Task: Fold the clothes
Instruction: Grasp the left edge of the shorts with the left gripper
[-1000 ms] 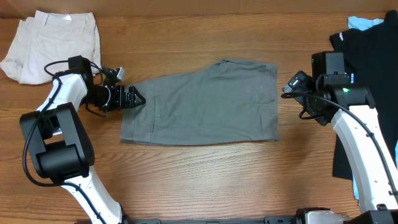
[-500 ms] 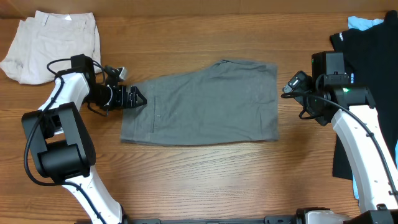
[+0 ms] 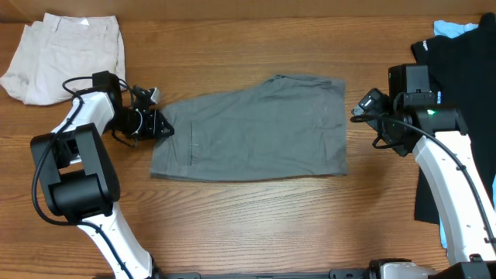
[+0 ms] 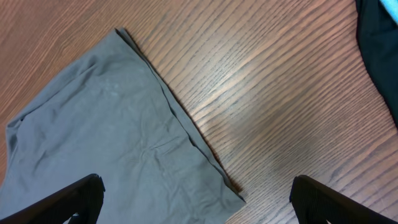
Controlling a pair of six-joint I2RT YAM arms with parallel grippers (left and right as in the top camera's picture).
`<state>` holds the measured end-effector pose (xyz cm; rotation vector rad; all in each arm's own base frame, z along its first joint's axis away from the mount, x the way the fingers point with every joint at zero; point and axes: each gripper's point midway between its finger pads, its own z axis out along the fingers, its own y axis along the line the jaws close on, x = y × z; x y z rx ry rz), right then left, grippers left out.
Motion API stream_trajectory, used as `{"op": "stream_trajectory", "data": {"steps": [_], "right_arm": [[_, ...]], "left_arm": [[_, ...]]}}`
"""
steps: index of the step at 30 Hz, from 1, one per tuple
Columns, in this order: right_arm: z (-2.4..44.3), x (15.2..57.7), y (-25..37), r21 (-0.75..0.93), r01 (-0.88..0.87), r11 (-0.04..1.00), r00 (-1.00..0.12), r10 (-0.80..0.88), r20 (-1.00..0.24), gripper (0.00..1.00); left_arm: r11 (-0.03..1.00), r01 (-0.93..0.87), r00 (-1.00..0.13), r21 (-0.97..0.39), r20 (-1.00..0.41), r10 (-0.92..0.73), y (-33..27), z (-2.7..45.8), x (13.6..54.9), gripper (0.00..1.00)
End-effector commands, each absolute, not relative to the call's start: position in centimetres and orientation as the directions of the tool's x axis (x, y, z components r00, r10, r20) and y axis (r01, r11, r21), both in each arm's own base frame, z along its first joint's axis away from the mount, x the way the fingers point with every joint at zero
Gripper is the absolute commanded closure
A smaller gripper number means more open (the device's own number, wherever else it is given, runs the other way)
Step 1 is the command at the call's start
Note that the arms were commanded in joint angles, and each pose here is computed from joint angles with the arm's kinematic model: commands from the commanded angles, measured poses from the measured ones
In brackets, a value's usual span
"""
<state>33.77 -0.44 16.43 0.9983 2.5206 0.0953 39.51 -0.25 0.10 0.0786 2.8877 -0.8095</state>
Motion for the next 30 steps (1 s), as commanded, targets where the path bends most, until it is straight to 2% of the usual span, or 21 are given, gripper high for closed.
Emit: {"op": "stream_trajectory", "data": {"steps": [1, 4, 8, 11, 17, 22, 25, 26, 28, 30], "right_arm": [[17.3, 33.8, -0.4, 0.237, 0.633, 0.737, -0.639, 0.67, -0.379, 0.0], [17.3, 33.8, -0.4, 0.237, 0.633, 0.737, -0.639, 0.67, -0.379, 0.0], [17.3, 33.8, -0.4, 0.237, 0.633, 0.737, -0.639, 0.67, -0.379, 0.0], [17.3, 33.8, -0.4, 0.237, 0.633, 0.737, -0.639, 0.67, -0.379, 0.0], [17.3, 33.9, -0.1, 0.249, 0.628, 0.738, -0.642, 0.671, -0.37, 0.03], [17.4, 34.7, 2.5, 0.359, 0.57, 0.74, -0.678, 0.669, -0.304, 0.3], [16.6, 35.1, 2.6, 0.354, 0.573, 0.739, -0.685, 0.669, -0.288, 0.56], [16.0, 35.2, 2.8, 0.348, 0.576, 0.74, -0.694, 0.668, -0.27, 0.69], [14.8, 35.3, 3.3, 0.338, 0.578, 0.743, -0.713, 0.661, -0.233, 0.82], [13.4, 35.3, 4.3, 0.331, 0.563, 0.757, -0.747, 0.637, -0.187, 0.88]], "left_arm": [[0.882, 0.034, -0.999, -0.469, -0.023, 0.027, -0.1, -3.4, 37.0, 0.96], [0.89, 0.024, -1.0, -0.456, -0.014, 0.02, 0.2, -3.5, 36.9, 0.96], [0.953, -0.147, -0.988, -0.265, 0.088, -0.128, 3.7, -4.3, 36.1, 0.96], [0.961, -0.228, -0.97, -0.158, 0.126, -0.21, 5.7, -3.7, 35.8, 0.96], [0.957, -0.264, -0.959, -0.121, 0.135, -0.248, 7.1, -0.5, 37.0, 0.96], [0.952, -0.279, -0.958, -0.126, 0.102, -0.267, 7.1, 3.2, 39.0, 0.96], [0.953, -0.261, -0.965, -0.152, 0.075, -0.252, 6.3, 5.5, 40.2, 0.96], [0.954, -0.253, -0.967, -0.163, 0.065, -0.245, 6.0, 6.3, 40.6, 0.96], [0.954, -0.237, -0.971, -0.183, 0.045, -0.233, 5.2, 7.7, 41.4, 0.96], [0.954, -0.222, -0.975, -0.203, 0.027, -0.221, 4.5, 9.1, 41.9, 0.96]]}}
